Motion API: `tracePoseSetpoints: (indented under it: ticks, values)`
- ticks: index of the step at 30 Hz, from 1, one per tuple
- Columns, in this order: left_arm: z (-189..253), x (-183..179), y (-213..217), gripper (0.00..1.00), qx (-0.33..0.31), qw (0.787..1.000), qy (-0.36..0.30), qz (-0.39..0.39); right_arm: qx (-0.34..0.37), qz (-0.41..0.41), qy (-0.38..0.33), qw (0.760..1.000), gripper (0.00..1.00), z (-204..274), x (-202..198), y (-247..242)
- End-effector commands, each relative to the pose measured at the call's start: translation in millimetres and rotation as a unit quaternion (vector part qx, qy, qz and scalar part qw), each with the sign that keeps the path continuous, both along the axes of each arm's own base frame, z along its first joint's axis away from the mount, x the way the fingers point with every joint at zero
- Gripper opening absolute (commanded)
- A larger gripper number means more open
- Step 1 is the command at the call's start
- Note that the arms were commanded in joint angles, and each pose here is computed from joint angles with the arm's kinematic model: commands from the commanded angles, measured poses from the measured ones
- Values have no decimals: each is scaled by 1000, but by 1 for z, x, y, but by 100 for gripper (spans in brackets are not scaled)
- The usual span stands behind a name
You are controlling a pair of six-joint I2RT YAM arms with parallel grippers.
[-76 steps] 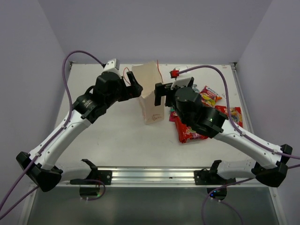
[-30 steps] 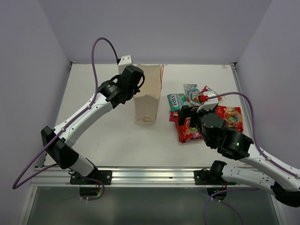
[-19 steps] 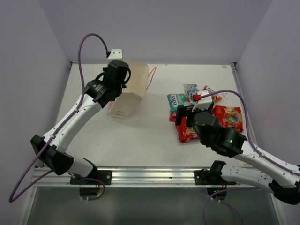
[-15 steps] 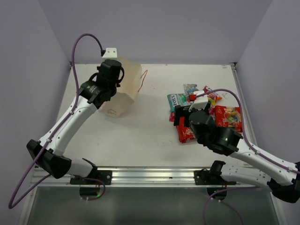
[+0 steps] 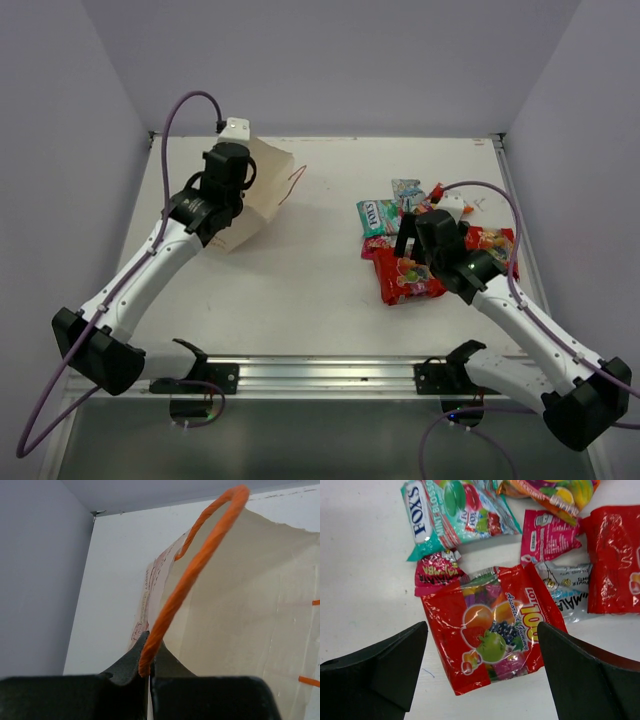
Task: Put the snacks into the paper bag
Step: Move the snack to the center of the board.
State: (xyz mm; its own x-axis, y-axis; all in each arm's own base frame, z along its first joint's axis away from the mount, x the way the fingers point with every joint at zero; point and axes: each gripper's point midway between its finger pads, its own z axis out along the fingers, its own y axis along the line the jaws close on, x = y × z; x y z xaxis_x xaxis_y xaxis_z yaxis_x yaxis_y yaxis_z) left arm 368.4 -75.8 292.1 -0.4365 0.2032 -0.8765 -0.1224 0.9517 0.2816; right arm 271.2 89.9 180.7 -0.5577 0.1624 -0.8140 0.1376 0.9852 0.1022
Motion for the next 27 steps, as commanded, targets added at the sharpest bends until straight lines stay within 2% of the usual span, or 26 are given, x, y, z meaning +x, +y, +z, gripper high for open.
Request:
tracePoseSetpoints:
  ticks: [1,5,7,12,15,21,27]
  values:
    - [25,0,7,0,-18,998,-57,5,20,-5,70,997,95,-35,-15,3]
    - [14,-1,6,0,-22,999,-48,-1,4,-13,125,992,88,-60,-32,-3]
    - [11,-1,6,0,-26,999,-45,0,-4,-11,143,990,82,-70,-38,-4]
    - [15,-5,7,0,-40,998,-54,-7,15,24,187,982,67,-96,-48,12]
    - [17,-6,8,0,-47,997,-63,-7,19,40,198,979,62,-105,-44,29]
    - [15,-5,11,0,-48,997,-63,-2,6,109,212,971,61,-121,-49,101]
    - [13,-5,13,0,-50,997,-64,4,21,153,183,971,61,-120,-31,175]
